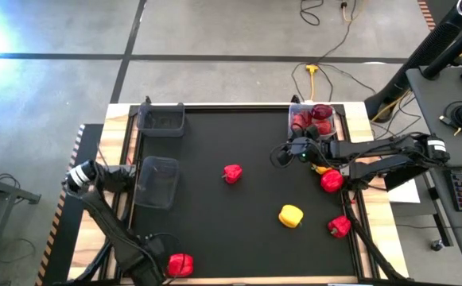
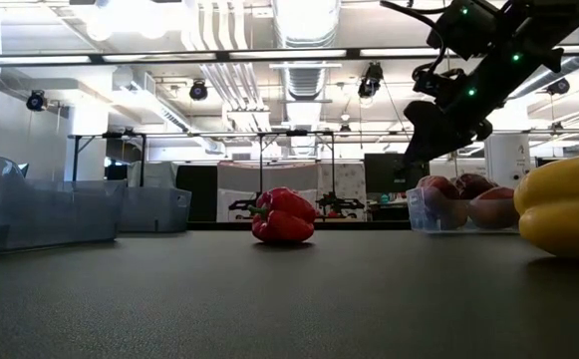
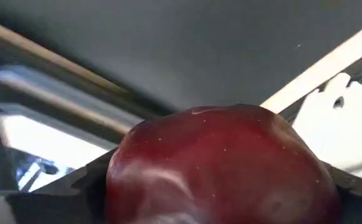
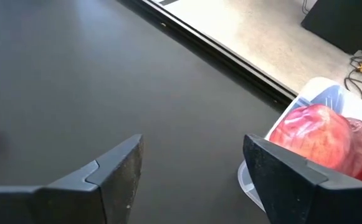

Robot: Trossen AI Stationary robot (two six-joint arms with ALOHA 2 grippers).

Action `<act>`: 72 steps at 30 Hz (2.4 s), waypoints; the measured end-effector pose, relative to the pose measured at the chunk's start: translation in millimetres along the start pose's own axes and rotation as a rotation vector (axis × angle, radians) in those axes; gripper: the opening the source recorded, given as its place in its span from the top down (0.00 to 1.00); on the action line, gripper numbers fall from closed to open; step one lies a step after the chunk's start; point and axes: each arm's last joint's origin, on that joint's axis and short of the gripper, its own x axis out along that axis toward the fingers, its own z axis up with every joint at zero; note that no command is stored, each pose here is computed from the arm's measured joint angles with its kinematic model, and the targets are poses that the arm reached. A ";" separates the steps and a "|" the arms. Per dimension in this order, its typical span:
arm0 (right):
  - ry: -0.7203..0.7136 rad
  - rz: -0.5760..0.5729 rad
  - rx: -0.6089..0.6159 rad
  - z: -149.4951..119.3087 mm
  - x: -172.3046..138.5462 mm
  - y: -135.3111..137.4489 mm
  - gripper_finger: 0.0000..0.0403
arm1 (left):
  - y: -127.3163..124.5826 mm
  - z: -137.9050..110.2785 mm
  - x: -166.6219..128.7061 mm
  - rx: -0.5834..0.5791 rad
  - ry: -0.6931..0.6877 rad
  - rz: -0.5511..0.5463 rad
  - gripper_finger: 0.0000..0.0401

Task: Sort produce into baskets
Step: Put the apple into the transparent bin

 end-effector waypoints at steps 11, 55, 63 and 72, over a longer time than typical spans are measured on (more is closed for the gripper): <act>0.032 0.132 -0.006 -1.4 -2.4 6.7 0.38 | 12.5 56.9 -99.2 0.064 -0.583 -0.025 0.23; -0.198 0.957 -0.630 -36.7 34.1 161.7 0.24 | 57.7 222.4 -80.6 0.332 -1.372 -0.233 0.05; -0.107 0.941 -0.859 6.8 12.7 165.7 0.16 | 108.5 152.2 -131.9 0.308 -1.490 -0.158 0.05; -0.041 0.951 -1.312 45.0 3.5 192.6 0.10 | 148.5 124.2 -121.3 0.157 -1.867 -0.109 0.05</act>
